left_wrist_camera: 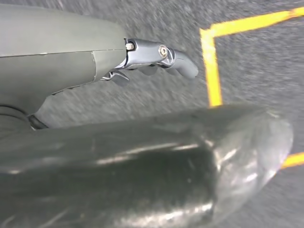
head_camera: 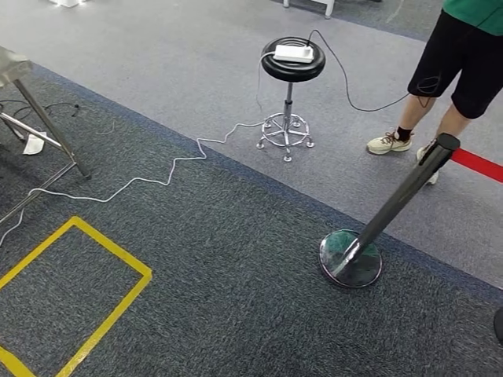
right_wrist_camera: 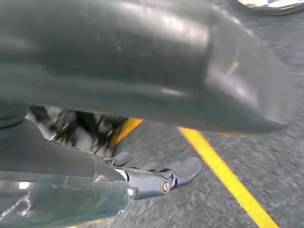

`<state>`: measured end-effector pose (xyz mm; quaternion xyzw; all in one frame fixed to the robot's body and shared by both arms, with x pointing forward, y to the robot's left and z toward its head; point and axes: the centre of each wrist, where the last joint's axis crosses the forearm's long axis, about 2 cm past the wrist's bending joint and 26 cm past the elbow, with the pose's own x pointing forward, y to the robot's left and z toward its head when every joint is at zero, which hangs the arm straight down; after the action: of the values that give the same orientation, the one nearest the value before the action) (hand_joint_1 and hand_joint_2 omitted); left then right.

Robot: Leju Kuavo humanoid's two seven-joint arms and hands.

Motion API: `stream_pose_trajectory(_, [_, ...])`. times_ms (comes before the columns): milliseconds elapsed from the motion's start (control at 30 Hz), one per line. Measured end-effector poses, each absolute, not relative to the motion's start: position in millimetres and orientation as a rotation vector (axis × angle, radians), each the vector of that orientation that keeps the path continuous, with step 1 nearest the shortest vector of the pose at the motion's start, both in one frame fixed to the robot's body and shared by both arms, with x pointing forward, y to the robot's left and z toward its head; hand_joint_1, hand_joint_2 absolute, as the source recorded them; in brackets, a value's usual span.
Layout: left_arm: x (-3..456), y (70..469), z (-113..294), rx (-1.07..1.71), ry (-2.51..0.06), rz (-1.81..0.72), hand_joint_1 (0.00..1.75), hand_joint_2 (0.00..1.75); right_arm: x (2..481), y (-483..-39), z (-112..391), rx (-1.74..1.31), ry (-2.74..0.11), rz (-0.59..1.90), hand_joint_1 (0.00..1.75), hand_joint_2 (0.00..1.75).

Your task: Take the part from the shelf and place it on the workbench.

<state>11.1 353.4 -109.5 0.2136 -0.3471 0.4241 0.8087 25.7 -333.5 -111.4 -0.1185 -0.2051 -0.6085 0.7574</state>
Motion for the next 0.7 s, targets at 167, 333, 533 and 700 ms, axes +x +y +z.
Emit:
stream_pose_trajectory(167, [15.6,357.5,-108.5,0.451,-0.808,1.010,0.00,0.00,26.3,-338.8,-110.9,-0.261,-0.484,-1.383,0.00,0.00])
stream_pose_trajectory(333, [16.0,360.1,-107.8,0.454,-0.854,1.099,0.00,0.00,27.0,-344.6,-110.3,-0.274,-0.521,-1.445,0.00,0.00])
stream_pose_trajectory(533, [14.4,362.8,-107.3,0.473,-0.875,1.147,0.00,0.00,27.9,-347.6,-109.9,-0.282,-0.540,-1.484,0.00,0.00])
stream_pose_trajectory(700, [18.0,363.1,-106.8,0.476,-0.894,1.177,0.00,0.00,22.3,-349.2,-110.2,-0.296,-0.538,-1.506,0.00,0.00])
